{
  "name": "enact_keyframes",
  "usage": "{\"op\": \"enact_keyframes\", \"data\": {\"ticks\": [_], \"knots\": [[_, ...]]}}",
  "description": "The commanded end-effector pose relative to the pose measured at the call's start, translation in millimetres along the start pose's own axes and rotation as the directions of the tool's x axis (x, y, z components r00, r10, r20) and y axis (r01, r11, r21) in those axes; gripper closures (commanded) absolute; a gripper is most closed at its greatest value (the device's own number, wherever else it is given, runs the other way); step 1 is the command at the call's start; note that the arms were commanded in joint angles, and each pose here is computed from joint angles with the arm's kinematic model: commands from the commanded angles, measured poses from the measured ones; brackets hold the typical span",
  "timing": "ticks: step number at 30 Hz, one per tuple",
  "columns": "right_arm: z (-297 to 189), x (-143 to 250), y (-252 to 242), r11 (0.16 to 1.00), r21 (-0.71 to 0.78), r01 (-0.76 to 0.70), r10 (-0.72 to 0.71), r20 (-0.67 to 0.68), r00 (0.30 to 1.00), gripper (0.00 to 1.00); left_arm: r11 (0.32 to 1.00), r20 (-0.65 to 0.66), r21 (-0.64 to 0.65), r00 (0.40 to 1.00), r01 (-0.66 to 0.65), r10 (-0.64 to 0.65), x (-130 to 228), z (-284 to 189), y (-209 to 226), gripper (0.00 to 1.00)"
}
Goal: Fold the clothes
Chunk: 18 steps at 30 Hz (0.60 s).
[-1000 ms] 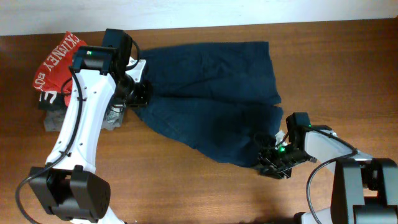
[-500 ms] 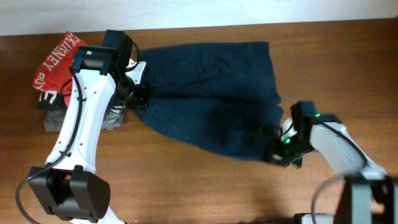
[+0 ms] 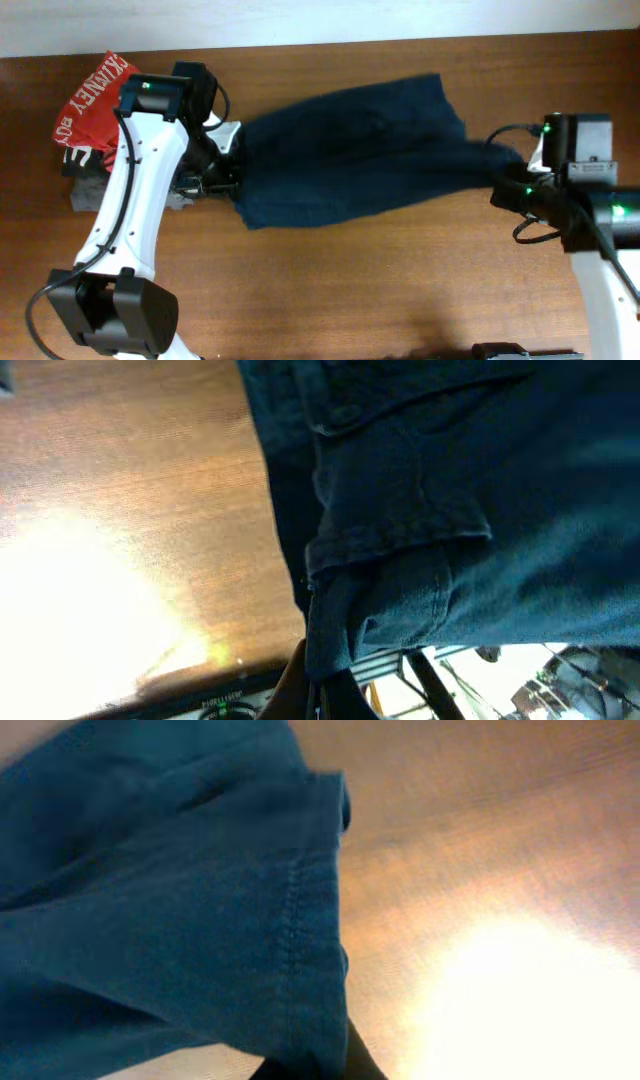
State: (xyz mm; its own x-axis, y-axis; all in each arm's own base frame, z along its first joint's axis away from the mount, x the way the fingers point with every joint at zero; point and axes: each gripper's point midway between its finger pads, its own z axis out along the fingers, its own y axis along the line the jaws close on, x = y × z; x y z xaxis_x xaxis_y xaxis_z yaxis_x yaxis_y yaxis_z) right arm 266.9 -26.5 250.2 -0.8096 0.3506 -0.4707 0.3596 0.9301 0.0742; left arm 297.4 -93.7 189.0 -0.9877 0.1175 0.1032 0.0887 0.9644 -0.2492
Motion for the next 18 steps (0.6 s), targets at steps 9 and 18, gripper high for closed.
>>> {"op": "enact_keyframes", "data": {"ticks": [9, 18], "knots": [[51, 7, -3, 0.997, 0.066, 0.040, -0.030, -0.140, 0.990, 0.96, 0.993, -0.158, -0.048, 0.983, -0.105, 0.096, 40, 47, -32, 0.99], [67, -75, 54, 0.982, -0.177, 0.065, -0.039, 0.150, 0.988, 0.96, 0.972, 0.204, -0.205, 0.976, 0.116, -0.074, -42, 36, 16, 1.00]]}}
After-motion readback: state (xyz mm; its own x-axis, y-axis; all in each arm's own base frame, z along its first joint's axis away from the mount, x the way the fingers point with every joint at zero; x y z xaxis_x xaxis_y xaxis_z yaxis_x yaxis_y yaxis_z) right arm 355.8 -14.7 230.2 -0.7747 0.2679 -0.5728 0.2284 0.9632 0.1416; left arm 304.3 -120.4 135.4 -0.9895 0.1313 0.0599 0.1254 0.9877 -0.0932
